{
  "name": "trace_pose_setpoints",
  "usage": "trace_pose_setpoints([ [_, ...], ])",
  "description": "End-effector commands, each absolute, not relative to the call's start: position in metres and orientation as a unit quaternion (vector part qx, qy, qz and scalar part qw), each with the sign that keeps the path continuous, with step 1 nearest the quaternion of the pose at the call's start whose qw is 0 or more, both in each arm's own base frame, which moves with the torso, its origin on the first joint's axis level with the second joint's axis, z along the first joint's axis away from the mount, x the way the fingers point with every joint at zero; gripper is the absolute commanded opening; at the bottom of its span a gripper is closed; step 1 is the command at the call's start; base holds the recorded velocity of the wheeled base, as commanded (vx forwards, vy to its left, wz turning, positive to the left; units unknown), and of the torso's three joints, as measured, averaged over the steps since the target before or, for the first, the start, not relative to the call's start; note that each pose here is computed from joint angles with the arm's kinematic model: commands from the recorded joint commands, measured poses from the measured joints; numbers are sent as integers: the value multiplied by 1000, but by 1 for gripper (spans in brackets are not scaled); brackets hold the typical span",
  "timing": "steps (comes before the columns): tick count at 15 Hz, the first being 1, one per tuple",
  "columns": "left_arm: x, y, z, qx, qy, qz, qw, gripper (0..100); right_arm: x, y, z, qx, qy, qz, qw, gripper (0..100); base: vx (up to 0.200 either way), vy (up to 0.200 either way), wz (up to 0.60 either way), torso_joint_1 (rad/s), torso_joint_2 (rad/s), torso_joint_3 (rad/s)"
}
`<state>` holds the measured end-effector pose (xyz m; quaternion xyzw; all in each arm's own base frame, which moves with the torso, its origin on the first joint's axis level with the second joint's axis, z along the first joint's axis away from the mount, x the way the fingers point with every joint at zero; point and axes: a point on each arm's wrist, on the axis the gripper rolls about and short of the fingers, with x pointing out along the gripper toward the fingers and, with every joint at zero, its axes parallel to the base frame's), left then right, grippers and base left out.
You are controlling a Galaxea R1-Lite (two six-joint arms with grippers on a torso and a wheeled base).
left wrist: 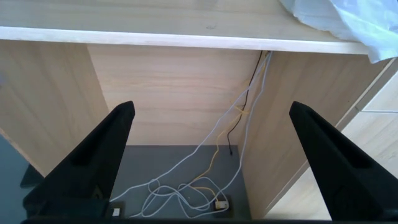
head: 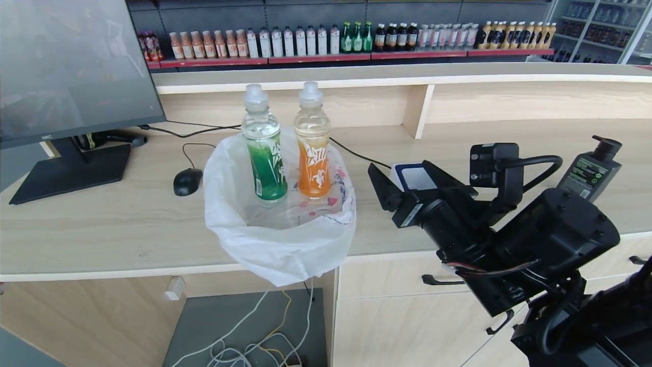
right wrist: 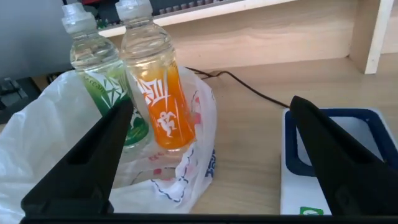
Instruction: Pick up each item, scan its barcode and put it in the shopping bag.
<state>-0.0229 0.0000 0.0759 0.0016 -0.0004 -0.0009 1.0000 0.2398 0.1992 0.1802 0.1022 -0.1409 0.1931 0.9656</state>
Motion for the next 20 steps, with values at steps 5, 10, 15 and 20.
trace_pose_setpoints([
  [5,-23,0,76,0,0,0,1000,100,237,193,184,105,-145,188,966,100,0,-200,0,0,5,4],
  [10,-23,0,76,-1,-1,-1,1000,100,236,179,190,106,-153,172,967,100,0,-200,0,5,4,3],
  [15,-23,0,76,-2,-1,0,1000,100,232,175,192,106,-153,172,967,100,0,-200,0,3,3,2],
  [20,-23,0,76,-2,-1,-1,1000,100,227,172,189,102,-146,172,969,100,0,-200,0,2,4,3],
])
